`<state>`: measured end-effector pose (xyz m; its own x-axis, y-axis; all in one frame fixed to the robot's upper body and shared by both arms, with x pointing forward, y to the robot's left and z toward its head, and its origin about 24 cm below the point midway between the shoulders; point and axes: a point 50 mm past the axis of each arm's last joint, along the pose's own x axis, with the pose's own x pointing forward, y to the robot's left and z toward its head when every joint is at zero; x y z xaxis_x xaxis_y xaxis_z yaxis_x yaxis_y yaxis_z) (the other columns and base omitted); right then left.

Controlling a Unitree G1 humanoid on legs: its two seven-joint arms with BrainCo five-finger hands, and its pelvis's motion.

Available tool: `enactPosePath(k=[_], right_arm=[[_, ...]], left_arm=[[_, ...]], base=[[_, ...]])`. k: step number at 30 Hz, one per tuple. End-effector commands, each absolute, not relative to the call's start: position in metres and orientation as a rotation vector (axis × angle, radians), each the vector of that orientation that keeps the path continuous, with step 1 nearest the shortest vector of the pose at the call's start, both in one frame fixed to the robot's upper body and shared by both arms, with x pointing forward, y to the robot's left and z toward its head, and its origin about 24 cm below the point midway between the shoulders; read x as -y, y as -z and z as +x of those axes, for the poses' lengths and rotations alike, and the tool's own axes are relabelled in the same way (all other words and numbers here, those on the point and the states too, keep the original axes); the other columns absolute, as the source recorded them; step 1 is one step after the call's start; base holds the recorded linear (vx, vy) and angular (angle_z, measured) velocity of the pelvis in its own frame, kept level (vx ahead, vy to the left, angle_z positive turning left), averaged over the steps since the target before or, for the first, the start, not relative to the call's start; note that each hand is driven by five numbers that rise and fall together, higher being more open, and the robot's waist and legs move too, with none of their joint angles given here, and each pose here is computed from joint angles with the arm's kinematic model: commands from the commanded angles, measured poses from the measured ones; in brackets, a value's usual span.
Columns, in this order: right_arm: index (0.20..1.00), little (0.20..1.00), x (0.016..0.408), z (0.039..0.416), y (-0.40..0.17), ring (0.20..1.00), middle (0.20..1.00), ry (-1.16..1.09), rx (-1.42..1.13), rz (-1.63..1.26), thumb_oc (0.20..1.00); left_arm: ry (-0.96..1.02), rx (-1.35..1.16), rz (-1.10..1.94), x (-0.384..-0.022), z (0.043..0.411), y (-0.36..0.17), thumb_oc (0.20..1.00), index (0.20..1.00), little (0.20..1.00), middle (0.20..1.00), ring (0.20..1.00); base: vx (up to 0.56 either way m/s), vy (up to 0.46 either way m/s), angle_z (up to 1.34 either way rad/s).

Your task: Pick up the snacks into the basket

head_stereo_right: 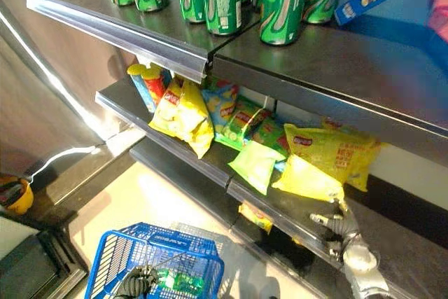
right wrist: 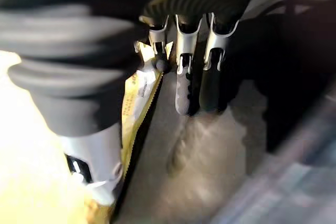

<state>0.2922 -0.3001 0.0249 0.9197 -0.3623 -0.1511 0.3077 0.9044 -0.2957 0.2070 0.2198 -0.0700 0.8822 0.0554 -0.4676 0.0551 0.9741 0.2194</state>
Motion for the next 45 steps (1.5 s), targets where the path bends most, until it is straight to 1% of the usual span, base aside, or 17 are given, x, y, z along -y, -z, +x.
enactPosePath(k=[1,11,16,23,28,29,34,36,40,45], right_arm=[[1.000,1.000,0.286,0.319,-0.063,1.000,1.000,0.324,-0.033,-0.265,1.000],[1.000,1.000,0.283,0.329,-0.082,1.000,1.000,0.329,0.036,-0.282,1.000],[1.000,1.000,0.280,0.327,-0.079,1.000,1.000,0.318,0.029,-0.293,1.000],[1.000,1.000,0.287,0.325,-0.084,1.000,1.000,0.348,0.052,-0.304,1.000],[1.000,1.000,0.286,0.325,-0.104,1.000,1.000,0.354,0.144,-0.348,1.000],[1.000,1.000,0.284,0.324,-0.114,1.000,1.000,0.367,0.204,-0.347,1.000],[1.000,1.000,0.279,0.315,-0.129,1.000,1.000,0.368,0.311,-0.387,1.000],[1.000,1.000,0.278,0.313,-0.129,1.000,1.000,0.366,0.318,-0.383,1.000],[1.000,1.000,0.279,0.296,-0.133,1.000,1.000,0.369,0.375,-0.428,1.000],[1.000,1.000,0.275,0.287,-0.136,1.000,1.000,0.363,0.420,-0.409,1.000]], left_arm=[[0.025,-0.203,0.256,-0.225,0.241,0.018,0.200,0.200,0.200,0.200,0.200],[0.042,-0.193,0.268,-0.222,0.244,0.016,0.200,0.200,0.200,0.200,0.200],[0.042,-0.198,0.277,-0.221,0.245,0.018,0.200,0.200,0.200,0.200,0.200],[0.044,-0.194,0.287,-0.223,0.243,0.017,0.200,0.200,0.200,0.200,0.200],[0.043,-0.180,0.294,-0.224,0.244,0.014,0.200,0.200,0.200,0.200,0.200],[0.042,-0.180,0.295,-0.224,0.243,0.014,0.200,0.200,0.200,0.200,0.200],[0.035,-0.177,0.303,-0.225,0.242,0.015,0.200,0.200,0.200,0.200,0.200],[0.037,-0.174,0.306,-0.224,0.242,0.014,0.200,0.200,0.200,0.200,0.200],[0.025,-0.179,0.313,-0.226,0.240,0.016,0.200,0.200,0.200,0.200,0.200],[0.014,-0.179,0.320,-0.228,0.239,0.016,0.200,0.200,0.200,0.200,0.200]], base=[[0.02,-0.069,0.07],[0.01,-0.042,0.09],[0.00,-0.014,0.03],[-0.03,0.009,0.05],[-0.02,0.009,0.03],[0.00,0.000,0.00],[0.00,0.000,0.00],[0.00,0.000,0.00],[-0.01,0.002,0.03],[0.00,0.000,0.00]])
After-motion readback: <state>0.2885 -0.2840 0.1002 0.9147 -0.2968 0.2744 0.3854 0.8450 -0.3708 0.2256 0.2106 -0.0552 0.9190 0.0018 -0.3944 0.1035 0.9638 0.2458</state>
